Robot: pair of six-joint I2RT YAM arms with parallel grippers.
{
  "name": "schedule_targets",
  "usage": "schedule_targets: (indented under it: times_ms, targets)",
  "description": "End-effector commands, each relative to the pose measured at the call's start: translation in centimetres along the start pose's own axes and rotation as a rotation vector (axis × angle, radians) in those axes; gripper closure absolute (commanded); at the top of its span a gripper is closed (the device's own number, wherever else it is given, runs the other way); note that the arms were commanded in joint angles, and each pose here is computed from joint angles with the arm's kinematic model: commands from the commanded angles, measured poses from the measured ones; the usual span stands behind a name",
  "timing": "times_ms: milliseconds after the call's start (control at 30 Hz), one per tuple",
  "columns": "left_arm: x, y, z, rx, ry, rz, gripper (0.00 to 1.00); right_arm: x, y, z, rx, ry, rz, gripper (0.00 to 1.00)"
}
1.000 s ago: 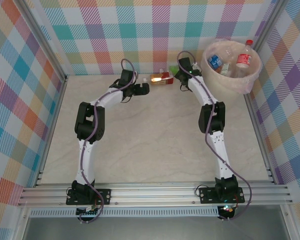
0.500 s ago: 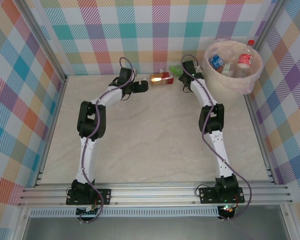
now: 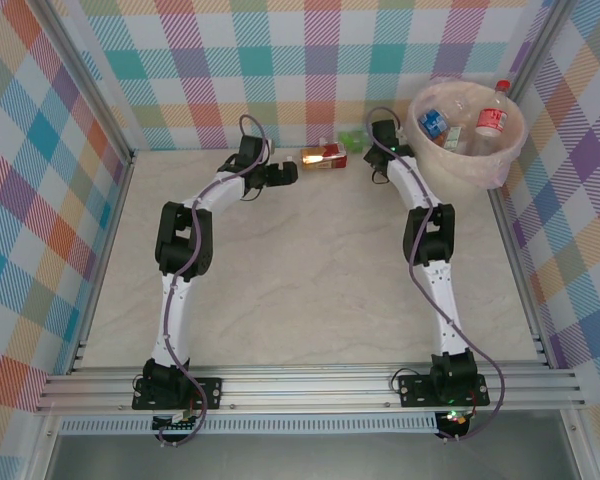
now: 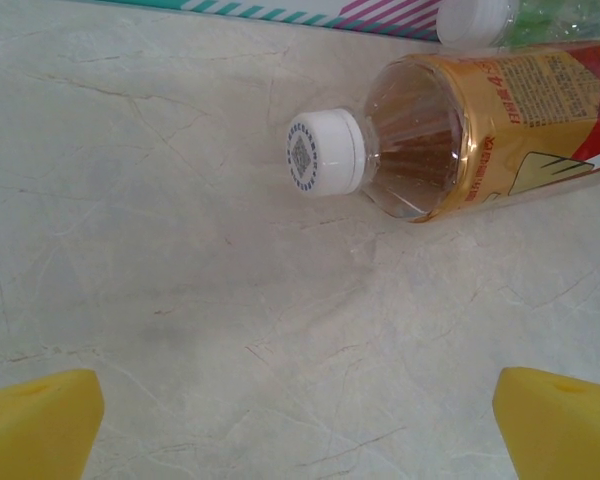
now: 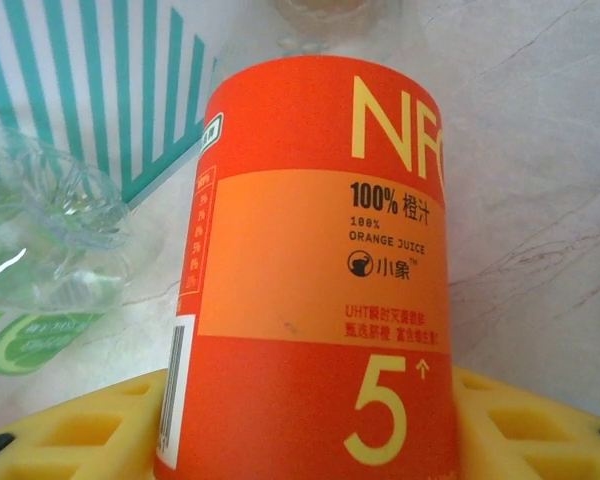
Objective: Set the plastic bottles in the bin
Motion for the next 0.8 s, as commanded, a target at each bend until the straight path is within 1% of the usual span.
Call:
schedule_targets:
  times_ms: [0, 67, 133, 267, 367, 433, 533, 667, 767]
  targets:
    - [-2.6, -0.4, 2.0, -0.03, -0.055, -0.026, 0.0, -5.0, 5.5, 0.7, -0.089, 0.012, 0.186, 0.54]
    - [-3.1, -0.6, 1.9, -0.047, -0.059, -0.032, 0.0, -6.9, 6.9, -0.6, -0.162, 0.017, 0.227, 0.54]
    - [-4.0, -0.8, 1.7, -0.069, -0.064, -0.042, 0.0, -9.7, 8.3, -1.8, -0.211, 0.038, 0.287, 0.54]
    - [-6.4, -1.9, 1.1, -0.118, -0.083, -0.063, 0.0, -14.9, 8.9, -3.7, -0.248, 0.109, 0.375, 0.56]
    - [-8.5, -3.1, 0.2, -0.163, -0.09, -0.081, 0.0, -19.7, 9.0, -4.4, -0.266, 0.155, 0.478, 0.56]
    - [-10.1, -3.9, -0.5, -0.191, -0.095, -0.093, 0.0, -23.5, 8.7, -3.9, -0.286, 0.156, 0.54, 0.57]
    - [-12.5, -4.9, -1.5, -0.213, -0.103, -0.09, 0.0, -28.5, 8.0, -2.8, -0.333, 0.124, 0.601, 0.57]
    - [-15.4, -6.2, -2.4, -0.219, -0.118, -0.096, 0.0, -34.0, 7.0, -0.8, -0.339, 0.117, 0.677, 0.57]
    - [-17.1, -7.0, -3.2, -0.213, -0.119, -0.089, 0.0, -37.1, 5.8, 1.3, -0.327, 0.084, 0.692, 0.58]
Point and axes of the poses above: each hand's point on the last joint's axis, 136 mm out from that joint toward the fingers, its own x axis out along the fingers, its own y axis along the line the jaws close on, z = x × y, the point moved 1 cm from there along -x, back along the fingers, and after that the axes turned 13 degrees about x, right-handed, at the moved point
